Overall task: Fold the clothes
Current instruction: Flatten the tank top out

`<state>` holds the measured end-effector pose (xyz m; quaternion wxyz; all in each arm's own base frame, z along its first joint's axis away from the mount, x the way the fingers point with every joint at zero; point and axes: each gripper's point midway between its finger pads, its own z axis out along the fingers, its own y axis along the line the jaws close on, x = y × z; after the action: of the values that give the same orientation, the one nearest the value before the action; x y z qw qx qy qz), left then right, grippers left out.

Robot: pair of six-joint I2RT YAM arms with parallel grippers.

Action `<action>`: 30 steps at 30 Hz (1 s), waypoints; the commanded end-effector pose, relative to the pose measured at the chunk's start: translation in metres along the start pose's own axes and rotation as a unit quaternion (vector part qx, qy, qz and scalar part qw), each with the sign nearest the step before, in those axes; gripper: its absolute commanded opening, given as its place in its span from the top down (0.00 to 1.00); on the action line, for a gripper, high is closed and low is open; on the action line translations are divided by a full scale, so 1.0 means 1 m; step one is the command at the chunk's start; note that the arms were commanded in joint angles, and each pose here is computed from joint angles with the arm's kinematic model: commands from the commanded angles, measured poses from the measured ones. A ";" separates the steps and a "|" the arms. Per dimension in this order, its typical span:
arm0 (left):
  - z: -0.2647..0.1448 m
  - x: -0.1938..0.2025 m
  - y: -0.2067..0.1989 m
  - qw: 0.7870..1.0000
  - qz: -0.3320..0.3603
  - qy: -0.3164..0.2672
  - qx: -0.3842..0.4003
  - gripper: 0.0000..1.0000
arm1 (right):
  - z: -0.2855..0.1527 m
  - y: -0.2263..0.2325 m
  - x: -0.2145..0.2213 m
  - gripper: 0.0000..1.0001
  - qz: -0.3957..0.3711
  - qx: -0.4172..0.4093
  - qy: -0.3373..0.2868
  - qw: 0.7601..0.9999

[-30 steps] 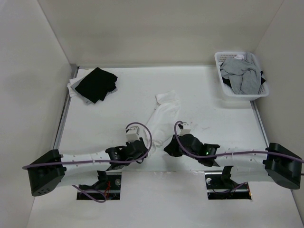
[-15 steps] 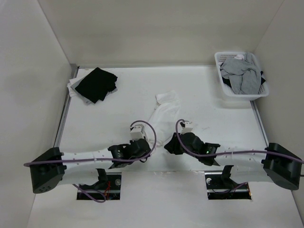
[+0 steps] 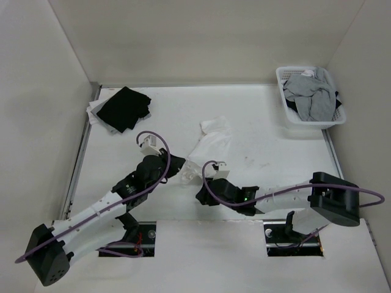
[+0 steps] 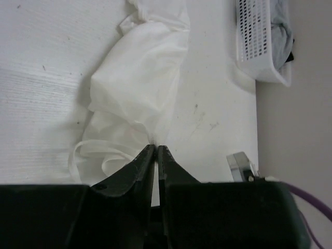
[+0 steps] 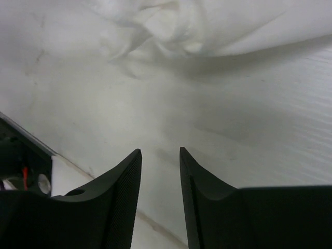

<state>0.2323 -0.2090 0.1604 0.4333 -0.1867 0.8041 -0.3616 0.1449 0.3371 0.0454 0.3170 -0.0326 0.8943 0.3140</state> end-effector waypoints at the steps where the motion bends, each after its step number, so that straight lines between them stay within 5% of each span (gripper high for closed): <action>1: 0.003 0.000 -0.014 0.998 -0.028 0.021 0.053 0.93 | 0.005 0.030 -0.027 0.57 0.045 -0.008 -0.072 0.996; 9: 0.011 -0.005 -0.008 0.996 -0.051 0.024 0.072 0.93 | 0.032 0.060 -0.046 0.51 0.066 -0.018 -0.135 0.988; 16: 0.009 -0.019 -0.011 0.994 -0.058 0.013 0.091 0.93 | 0.051 0.042 -0.060 0.47 0.091 0.023 -0.149 0.984; 23: 0.006 -0.028 -0.026 0.992 -0.058 0.003 0.109 0.94 | 0.057 0.038 -0.092 0.68 0.095 0.027 -0.185 0.978; 30: 0.004 -0.038 -0.039 0.992 -0.052 -0.021 0.114 0.94 | 0.061 0.052 -0.119 0.49 0.062 0.021 -0.211 0.975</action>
<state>0.2488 -0.2088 0.1684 0.4113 -0.1921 0.7731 -0.4430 0.2444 0.3818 0.0795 0.4470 0.0946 0.8395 0.2941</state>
